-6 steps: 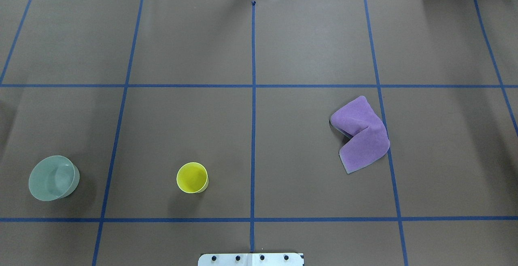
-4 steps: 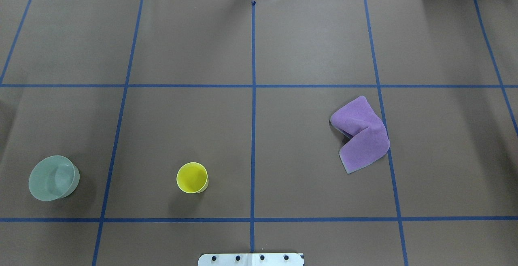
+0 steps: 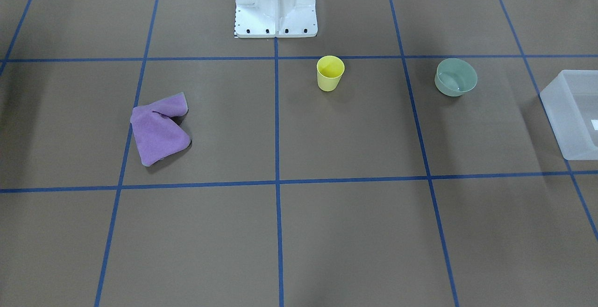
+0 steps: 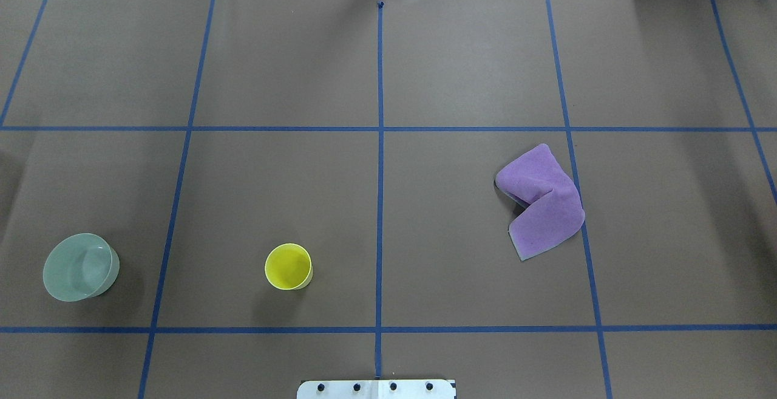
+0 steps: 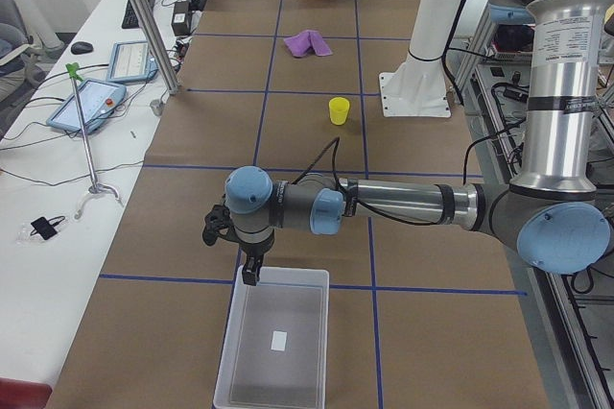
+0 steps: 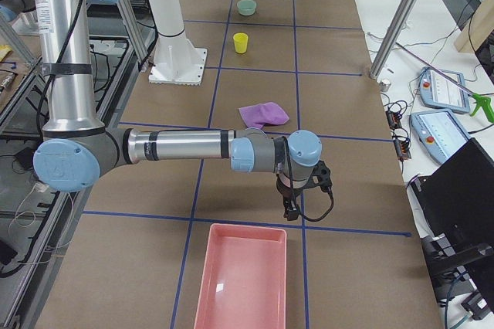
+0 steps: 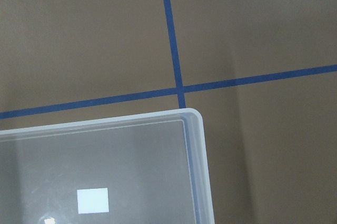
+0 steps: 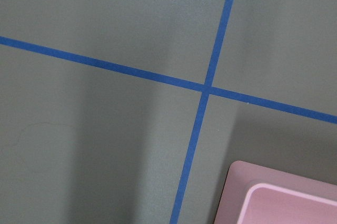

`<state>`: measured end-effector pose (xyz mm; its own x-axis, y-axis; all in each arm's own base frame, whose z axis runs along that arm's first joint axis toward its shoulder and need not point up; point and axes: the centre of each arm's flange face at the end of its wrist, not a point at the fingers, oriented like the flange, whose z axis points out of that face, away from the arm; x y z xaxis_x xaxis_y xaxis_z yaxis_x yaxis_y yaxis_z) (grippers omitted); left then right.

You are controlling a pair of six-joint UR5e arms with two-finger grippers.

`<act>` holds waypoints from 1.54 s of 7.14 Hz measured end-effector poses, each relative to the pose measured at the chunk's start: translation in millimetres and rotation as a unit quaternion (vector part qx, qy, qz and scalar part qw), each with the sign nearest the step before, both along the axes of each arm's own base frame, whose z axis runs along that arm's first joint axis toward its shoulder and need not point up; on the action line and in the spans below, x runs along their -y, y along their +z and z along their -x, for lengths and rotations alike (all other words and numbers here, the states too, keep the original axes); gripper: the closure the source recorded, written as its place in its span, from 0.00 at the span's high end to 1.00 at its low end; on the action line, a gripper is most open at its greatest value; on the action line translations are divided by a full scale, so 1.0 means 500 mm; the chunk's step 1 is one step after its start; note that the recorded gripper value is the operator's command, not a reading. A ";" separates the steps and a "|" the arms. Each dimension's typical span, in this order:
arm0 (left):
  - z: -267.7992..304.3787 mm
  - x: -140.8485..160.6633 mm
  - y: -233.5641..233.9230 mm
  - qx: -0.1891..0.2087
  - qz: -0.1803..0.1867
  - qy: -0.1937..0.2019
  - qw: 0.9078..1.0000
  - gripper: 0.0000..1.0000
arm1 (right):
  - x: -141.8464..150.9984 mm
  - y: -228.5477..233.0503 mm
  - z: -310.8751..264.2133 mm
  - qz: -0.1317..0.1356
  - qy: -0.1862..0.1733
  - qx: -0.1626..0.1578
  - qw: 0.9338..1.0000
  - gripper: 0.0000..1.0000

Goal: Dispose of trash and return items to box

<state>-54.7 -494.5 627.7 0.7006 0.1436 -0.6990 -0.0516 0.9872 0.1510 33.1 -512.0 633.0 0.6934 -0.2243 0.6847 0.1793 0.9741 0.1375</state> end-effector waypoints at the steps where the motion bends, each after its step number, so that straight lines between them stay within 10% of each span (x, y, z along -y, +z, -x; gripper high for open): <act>1: 0.000 -0.003 0.002 -0.001 0.001 0.000 1.000 0.98 | 0.000 0.000 0.000 0.000 0.000 0.000 1.000 1.00; 11: -0.001 0.000 -0.036 -0.002 -0.027 0.000 1.000 0.98 | 0.001 -0.023 0.000 -0.013 -0.001 0.001 1.000 1.00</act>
<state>-54.4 -494.4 609.7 0.6973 0.1815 -0.6934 -0.0517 0.9776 0.2039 33.2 -512.3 621.3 0.6918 -0.2432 0.6800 0.1807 0.9699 0.1631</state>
